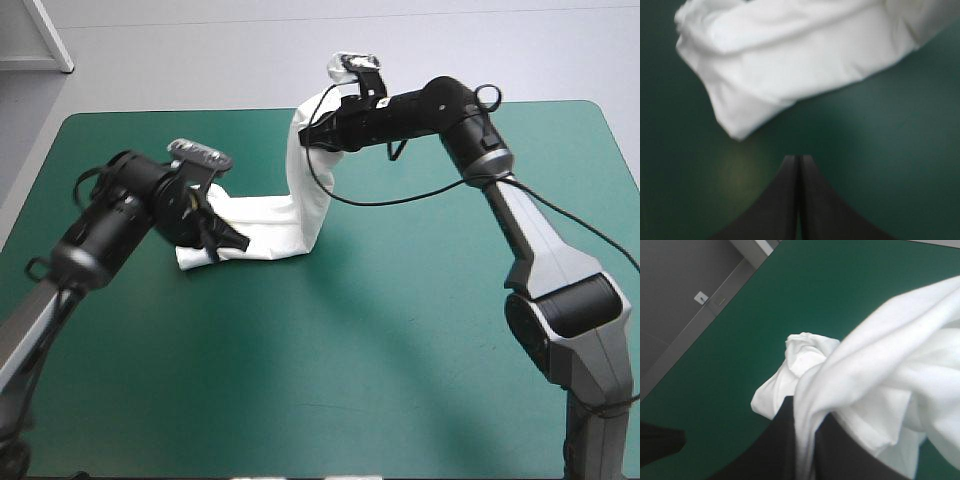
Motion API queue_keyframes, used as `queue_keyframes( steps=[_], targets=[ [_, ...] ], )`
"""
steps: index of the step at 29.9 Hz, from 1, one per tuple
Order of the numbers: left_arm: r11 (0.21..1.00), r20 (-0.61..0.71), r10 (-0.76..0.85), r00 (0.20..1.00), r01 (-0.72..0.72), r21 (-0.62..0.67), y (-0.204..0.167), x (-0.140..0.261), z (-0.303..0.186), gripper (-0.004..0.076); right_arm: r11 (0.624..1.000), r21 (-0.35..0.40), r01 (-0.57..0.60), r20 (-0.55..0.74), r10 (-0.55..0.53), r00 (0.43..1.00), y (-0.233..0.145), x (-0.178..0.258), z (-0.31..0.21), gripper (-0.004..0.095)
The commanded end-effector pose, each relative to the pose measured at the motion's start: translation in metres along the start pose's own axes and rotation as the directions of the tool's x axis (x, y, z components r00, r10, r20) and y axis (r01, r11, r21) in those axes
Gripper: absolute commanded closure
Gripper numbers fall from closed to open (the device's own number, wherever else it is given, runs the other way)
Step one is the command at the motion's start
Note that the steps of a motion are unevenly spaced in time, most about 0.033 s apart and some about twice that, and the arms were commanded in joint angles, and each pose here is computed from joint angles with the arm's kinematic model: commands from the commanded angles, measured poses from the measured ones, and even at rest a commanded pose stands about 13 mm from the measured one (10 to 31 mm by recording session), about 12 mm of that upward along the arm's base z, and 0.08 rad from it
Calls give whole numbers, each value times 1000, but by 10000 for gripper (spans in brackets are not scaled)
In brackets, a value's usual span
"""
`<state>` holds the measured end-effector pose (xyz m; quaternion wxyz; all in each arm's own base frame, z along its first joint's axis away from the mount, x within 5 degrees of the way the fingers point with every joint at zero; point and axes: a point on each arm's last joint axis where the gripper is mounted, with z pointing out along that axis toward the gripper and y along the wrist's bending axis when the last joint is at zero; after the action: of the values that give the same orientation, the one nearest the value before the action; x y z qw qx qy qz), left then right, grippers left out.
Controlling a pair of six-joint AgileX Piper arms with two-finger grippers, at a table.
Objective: Fold the cloth
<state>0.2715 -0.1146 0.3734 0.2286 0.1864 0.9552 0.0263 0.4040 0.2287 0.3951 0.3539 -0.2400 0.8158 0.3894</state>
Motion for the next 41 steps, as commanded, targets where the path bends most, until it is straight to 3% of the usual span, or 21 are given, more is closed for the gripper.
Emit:
queue_keyframes(
  steps=[1, 6, 11, 13, 18, 20, 24, 29, 36, 41],
  targets=[
    [995, -5, -95, 995, 95, -7, 8, 65, -35, 732, 994, -101, 51, 92, -42, 995, 41, -15, 12, 924],
    [978, 19, -210, 978, 209, 12, 11, 149, -47, 732, 981, -181, 74, 72, -62, 995, 59, 1, 77, 924],
    [950, 179, -311, 933, 303, 68, 17, 220, -68, 732, 966, -244, 89, 78, -72, 994, 72, 21, 129, 887],
    [936, 256, -352, 900, 333, 114, 18, 243, -78, 732, 959, -274, 75, 77, -56, 995, 73, 27, 141, 765],
    [919, 316, -389, 865, 345, 189, 16, 272, -80, 732, 947, -300, 112, 62, -98, 993, 76, 32, 145, 84],
    [920, 284, -385, 878, 340, 196, 13, 270, -75, 732, 948, -299, 111, 59, -97, 994, 78, 25, 134, -30],
    [937, 210, -339, 917, 310, 159, 10, 255, -64, 732, 967, -233, 104, 18, -103, 995, 74, 9, 99, 64],
    [955, 128, -294, 947, 285, 83, 11, 237, -51, 732, 993, -23, 118, -72, -119, 990, 51, -2, 61, 191],
    [962, 105, -268, 958, 272, -17, 18, 228, -43, 732, 993, 119, -19, -53, 26, 998, 1, -12, 43, 193],
    [963, 120, -257, 959, 264, -51, 21, 227, -43, 732, 983, 150, -110, -152, 133, 979, -31, 7, 62, 195]
  ],
)
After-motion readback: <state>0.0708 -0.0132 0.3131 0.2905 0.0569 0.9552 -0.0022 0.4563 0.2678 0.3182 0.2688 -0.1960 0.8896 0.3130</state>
